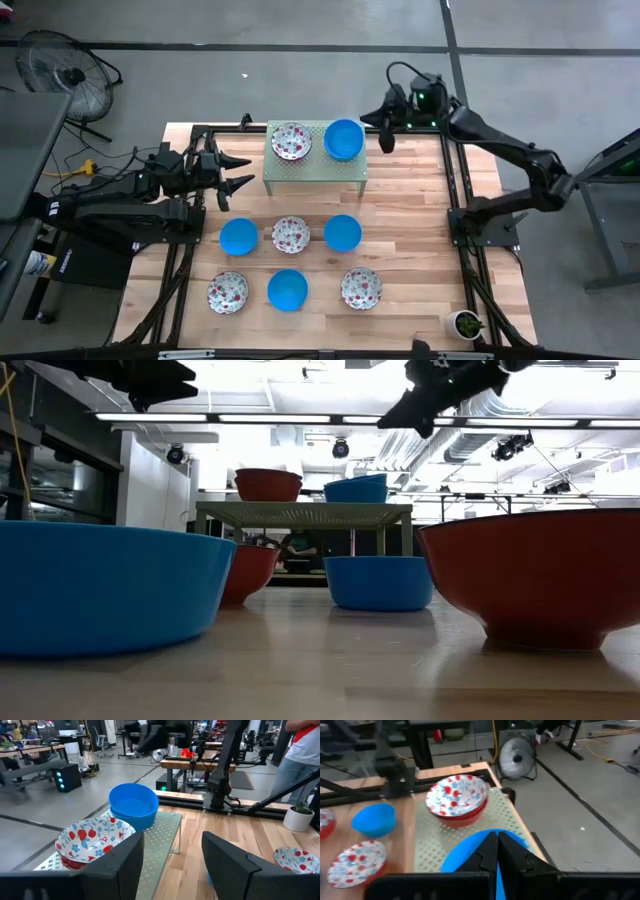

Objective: Pick & Place Mini bowls
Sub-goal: Stack the blue bowl on top of the other blue bowl on the shelf

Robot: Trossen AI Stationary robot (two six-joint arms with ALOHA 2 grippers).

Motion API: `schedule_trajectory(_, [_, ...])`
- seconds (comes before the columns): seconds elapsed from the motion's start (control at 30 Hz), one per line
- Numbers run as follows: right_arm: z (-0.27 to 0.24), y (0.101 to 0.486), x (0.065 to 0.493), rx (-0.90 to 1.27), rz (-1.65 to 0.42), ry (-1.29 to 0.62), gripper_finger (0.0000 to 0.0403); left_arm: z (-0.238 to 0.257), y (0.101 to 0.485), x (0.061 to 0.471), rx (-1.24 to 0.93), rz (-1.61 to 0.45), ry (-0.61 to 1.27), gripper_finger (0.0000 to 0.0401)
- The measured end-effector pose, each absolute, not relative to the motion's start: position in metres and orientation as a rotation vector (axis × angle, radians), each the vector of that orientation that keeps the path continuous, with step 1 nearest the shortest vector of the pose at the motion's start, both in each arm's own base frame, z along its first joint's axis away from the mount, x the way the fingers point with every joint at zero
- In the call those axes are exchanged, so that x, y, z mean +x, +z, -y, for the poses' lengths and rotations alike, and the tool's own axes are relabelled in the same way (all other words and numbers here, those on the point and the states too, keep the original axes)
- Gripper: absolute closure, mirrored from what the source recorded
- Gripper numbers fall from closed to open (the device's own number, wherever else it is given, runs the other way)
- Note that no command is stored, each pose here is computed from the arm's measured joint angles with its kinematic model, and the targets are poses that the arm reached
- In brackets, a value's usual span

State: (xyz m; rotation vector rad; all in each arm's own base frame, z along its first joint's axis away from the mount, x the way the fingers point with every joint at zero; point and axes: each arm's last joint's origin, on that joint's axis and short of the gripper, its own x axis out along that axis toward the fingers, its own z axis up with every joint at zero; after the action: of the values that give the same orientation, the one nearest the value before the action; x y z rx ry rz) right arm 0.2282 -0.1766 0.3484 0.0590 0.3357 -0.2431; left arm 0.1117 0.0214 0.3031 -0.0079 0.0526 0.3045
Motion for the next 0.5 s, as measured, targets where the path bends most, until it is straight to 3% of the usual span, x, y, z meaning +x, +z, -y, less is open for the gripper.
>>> schedule_trajectory(0.5, [0.175, 0.327, 0.232, 0.039, -0.282, -0.121, 0.0402, -0.023, 0.306, 0.111, -0.015, -0.022, 0.351, 0.0206])
